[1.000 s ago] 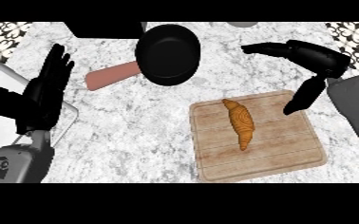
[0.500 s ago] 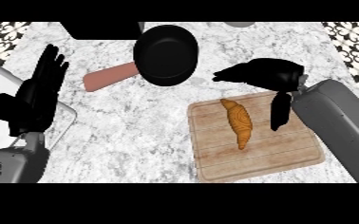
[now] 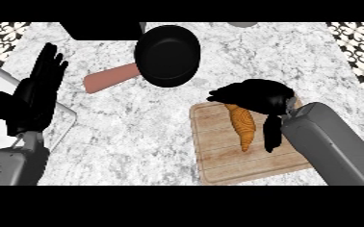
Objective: Pick the croissant from the cutting board and place it in the pot
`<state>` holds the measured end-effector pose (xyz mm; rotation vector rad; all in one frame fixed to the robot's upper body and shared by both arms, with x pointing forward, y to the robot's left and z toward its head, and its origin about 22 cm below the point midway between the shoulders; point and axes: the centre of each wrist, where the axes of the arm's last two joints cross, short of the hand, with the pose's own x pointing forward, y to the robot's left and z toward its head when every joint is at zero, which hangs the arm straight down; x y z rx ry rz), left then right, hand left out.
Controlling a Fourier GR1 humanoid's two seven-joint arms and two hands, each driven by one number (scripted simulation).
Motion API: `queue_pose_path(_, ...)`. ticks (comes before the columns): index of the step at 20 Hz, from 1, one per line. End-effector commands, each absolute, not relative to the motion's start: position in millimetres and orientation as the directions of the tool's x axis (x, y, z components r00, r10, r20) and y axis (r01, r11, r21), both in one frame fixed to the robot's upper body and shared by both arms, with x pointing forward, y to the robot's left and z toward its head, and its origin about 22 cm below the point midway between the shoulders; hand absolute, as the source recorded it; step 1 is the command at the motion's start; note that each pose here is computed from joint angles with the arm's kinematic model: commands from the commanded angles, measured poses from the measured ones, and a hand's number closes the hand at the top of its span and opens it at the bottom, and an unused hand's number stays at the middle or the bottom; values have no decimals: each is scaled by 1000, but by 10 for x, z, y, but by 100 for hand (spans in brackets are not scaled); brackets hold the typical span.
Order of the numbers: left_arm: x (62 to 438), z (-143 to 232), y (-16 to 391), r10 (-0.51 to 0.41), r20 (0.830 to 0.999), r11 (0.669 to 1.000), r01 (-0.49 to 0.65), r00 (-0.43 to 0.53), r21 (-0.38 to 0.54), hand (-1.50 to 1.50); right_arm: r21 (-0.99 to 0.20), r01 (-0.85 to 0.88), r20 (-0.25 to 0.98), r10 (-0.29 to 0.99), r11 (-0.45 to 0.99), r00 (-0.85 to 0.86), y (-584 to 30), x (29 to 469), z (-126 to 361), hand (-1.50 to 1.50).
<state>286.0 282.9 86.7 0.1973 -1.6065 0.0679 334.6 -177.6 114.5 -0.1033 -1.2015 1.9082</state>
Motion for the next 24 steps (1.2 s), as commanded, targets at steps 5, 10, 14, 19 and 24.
queue_pose_path(5, 2858, 675, 2768, -80, 996, 982, -176, -37, 73, 0, -793, -566, 219, 763, -224, -608, -1835, 3391, 957, -150)
queue_pose_path(10, 2952, 803, 2713, -82, 996, 982, -172, -41, 74, 0, -791, -577, 242, 762, -204, -601, -1887, 3431, 869, -150)
queue_pose_path(14, 2738, 769, 2710, -89, 995, 982, -172, -51, 79, 0, -785, -584, 251, 756, -206, -604, -1631, 3417, 633, -150)
queue_pose_path(19, 2974, 732, 2708, -88, 996, 981, -176, -32, 81, 0, -792, -567, 209, 772, -227, -600, -1741, 3267, 595, -150)
queue_pose_path(24, 2923, 802, 2837, -89, 995, 980, -185, -52, 78, 0, -781, -580, 204, 783, -232, -588, -1937, 3483, 298, -150)
